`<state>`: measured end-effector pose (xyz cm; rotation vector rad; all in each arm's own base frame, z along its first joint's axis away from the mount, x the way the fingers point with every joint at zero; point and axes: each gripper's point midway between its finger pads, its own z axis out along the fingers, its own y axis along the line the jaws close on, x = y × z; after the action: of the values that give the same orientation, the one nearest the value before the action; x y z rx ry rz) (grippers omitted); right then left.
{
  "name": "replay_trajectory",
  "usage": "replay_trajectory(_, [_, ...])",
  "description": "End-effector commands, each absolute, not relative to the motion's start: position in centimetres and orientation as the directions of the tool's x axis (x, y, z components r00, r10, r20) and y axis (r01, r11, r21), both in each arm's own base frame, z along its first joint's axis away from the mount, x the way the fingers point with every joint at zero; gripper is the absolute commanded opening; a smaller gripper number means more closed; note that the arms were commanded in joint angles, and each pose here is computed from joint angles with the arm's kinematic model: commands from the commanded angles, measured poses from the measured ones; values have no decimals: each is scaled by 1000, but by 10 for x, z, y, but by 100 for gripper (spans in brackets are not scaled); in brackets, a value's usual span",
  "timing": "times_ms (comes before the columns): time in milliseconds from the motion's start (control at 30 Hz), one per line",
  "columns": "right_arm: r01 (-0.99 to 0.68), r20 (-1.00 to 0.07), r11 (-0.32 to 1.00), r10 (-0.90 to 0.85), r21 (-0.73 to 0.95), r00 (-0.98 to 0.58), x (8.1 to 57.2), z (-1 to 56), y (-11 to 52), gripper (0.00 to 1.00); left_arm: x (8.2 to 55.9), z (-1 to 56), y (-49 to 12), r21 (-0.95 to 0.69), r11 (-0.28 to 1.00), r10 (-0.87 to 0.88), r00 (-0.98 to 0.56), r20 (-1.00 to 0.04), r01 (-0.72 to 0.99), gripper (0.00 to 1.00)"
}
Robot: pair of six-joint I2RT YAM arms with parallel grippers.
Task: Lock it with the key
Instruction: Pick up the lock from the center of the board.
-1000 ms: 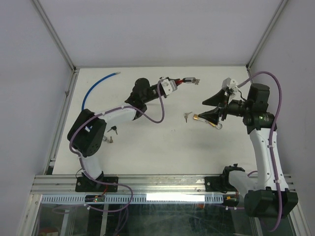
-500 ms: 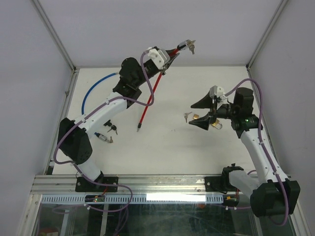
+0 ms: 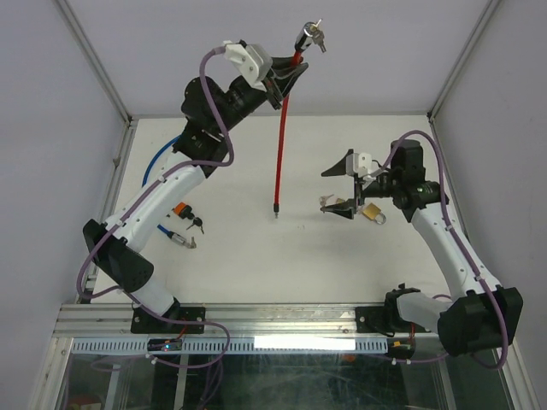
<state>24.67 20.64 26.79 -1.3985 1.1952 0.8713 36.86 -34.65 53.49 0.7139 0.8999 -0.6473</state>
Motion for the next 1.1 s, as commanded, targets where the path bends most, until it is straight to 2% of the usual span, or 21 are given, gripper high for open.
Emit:
replay_trajectory(0, [-901, -874, -32, -227, -434, 429, 236, 277, 207, 94, 322, 606, -327, 218, 536, -364, 456, -812, 816, 0])
replay_trajectory(67, [-873, -849, -66, -207, -483, 485, 226, 279, 208, 99, 316, 609, -330, 210, 508, -383, 437, -814, 836, 0])
replay_trajectory(233, [-813, -810, -118, -88, -570, 580, 203, 292, 216, 99, 314, 613, -336, 201, 472, -399, 411, -820, 859, 0])
replay_trajectory(433, [-704, -687, -170, -154, -690, 710, 206, 291, 230, 99, 298, 635, -335, 181, 415, -453, 375, -809, 892, 0])
replay_trajectory(633, [-608, -597, -280, -136, -742, 791, 189, 279, 253, 97, 294, 634, -343, 125, 356, -492, 300, -817, 926, 0])
replay_trajectory(1067, [-390, -368, -448, -139, -805, 919, 179, 226, 287, 92, 295, 613, -378, 92, 351, -456, 256, -852, 932, 0])
